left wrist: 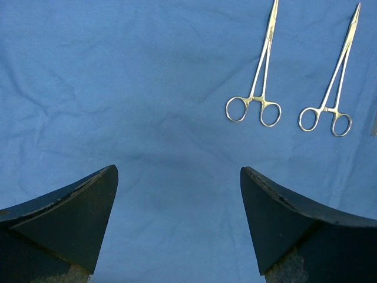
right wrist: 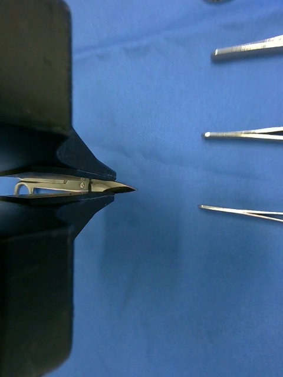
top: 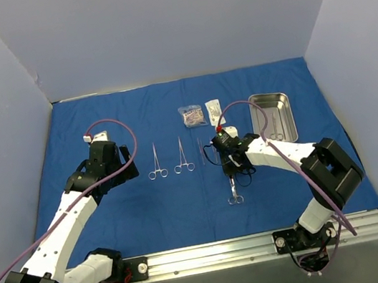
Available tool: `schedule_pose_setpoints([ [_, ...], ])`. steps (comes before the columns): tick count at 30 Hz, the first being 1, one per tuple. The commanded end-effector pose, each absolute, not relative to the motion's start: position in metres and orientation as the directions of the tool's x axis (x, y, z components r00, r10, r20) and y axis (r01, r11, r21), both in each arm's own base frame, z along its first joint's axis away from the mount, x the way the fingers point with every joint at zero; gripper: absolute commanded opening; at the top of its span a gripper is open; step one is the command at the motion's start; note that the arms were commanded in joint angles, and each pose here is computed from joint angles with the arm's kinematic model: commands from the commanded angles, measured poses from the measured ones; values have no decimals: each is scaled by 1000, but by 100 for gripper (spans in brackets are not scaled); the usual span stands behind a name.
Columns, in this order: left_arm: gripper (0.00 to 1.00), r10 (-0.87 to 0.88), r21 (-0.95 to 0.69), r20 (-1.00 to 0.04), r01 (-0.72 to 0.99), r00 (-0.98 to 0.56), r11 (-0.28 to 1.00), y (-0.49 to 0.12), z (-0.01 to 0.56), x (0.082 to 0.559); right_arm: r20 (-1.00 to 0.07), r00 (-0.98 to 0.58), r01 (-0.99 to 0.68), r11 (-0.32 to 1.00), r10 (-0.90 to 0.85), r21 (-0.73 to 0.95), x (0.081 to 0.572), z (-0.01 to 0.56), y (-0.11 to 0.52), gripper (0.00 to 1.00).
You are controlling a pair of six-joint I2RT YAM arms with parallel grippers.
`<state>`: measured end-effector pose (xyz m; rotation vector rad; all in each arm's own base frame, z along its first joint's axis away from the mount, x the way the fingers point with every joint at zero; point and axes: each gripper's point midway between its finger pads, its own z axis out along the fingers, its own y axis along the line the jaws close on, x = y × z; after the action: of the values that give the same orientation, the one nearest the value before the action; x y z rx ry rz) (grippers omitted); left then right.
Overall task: Open and lay out the surgical kit
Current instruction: Place the medical item in the surgical kit.
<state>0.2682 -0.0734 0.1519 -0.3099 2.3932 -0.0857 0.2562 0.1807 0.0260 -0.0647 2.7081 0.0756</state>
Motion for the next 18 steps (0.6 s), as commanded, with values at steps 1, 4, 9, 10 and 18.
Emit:
schedule_pose_setpoints([
  [1, 94, -276, -183, -697, -208, -662, 961, -74, 173, 283, -413, -909, -59, 998, -59, -12, 258, 23, 174, 0],
  [4, 94, -278, -184, -697, -209, -661, 960, -74, 173, 283, -396, -916, -55, 998, -60, -24, 256, 16, 172, 0],
  [9, 94, -276, -183, -698, -209, -661, 961, -74, 173, 284, -376, -925, -47, 998, -57, -37, 255, 8, 172, 0],
  [10, 94, -276, -182, -697, -209, -662, 961, -74, 172, 284, -375, -926, -42, 998, -53, -39, 256, 7, 172, 0],
  [18, 94, -274, -179, -694, -209, -666, 961, -75, 170, 285, -381, -925, -14, 1000, -21, -22, 258, 13, 175, 21],
])
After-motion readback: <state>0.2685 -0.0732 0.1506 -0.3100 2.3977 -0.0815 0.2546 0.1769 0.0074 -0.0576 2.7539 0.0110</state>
